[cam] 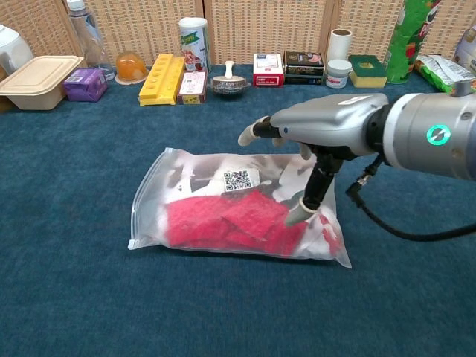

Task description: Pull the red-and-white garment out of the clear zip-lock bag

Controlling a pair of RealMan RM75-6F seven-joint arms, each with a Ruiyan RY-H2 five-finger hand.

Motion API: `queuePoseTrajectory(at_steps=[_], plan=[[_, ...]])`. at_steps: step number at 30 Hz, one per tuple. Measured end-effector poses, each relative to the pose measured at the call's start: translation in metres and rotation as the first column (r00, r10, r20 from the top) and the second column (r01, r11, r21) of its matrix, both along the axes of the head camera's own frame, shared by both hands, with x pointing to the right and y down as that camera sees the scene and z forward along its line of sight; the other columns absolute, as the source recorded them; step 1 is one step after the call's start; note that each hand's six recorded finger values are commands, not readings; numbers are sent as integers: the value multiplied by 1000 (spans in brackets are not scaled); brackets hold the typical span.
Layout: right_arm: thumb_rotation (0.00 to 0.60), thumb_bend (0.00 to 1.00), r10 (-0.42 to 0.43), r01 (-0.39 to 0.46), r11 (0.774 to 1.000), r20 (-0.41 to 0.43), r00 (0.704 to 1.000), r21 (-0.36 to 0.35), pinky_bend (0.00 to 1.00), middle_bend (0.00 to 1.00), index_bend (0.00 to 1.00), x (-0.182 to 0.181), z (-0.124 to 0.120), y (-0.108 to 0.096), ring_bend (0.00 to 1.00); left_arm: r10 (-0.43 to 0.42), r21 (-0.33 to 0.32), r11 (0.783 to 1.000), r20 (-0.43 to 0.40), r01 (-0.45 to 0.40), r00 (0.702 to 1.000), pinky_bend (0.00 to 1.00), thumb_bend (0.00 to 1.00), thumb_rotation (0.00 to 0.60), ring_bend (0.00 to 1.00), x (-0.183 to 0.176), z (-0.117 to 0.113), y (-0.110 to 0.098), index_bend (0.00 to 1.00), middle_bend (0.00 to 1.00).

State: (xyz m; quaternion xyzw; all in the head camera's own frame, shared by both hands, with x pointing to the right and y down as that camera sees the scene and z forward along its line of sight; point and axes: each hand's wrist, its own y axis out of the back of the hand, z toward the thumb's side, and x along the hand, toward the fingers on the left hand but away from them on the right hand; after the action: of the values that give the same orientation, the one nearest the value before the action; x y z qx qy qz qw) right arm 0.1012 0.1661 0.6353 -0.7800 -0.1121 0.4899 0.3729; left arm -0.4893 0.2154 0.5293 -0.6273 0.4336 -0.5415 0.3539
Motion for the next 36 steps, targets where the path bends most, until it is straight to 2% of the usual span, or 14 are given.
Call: queuePoseTrajectory(at_steps=[7, 13, 21, 25, 31, 36], plan=[[467, 24, -15, 19, 998, -75, 997, 57, 269, 21, 0, -21, 10, 0, 157, -11, 0, 1000, -7, 11, 1000, 334, 221, 600, 312, -10, -1, 3, 463, 421], [465, 24, -47, 64, 992, -156, 987, 110, 226, 19, 0, -20, 25, 0, 152, -18, 10, 1000, -6, 18, 1000, 334, 221, 600, 312, -13, -4, 5, 463, 421], [465, 24, -52, 102, 969, -217, 975, 226, 201, 31, 0, -8, 31, -28, 152, -20, 6, 1000, 0, 20, 1000, 334, 221, 600, 311, -13, -4, 7, 463, 421], [468, 24, -70, 118, 969, -215, 974, 218, 201, 45, 0, -6, 24, -32, 156, -19, 7, 1000, -1, 19, 1000, 334, 221, 600, 312, -11, -4, 6, 463, 421], [468, 29, -139, 171, 974, -203, 969, 150, 194, 50, 0, -16, 7, -25, 158, -16, 7, 1000, -6, 17, 1000, 334, 221, 600, 311, -10, -3, 6, 464, 421], [469, 30, -166, 193, 976, -228, 959, 101, 193, 48, 0, -25, 7, -23, 158, -27, 6, 1000, -1, 27, 1000, 334, 220, 600, 311, -14, -4, 8, 464, 421]])
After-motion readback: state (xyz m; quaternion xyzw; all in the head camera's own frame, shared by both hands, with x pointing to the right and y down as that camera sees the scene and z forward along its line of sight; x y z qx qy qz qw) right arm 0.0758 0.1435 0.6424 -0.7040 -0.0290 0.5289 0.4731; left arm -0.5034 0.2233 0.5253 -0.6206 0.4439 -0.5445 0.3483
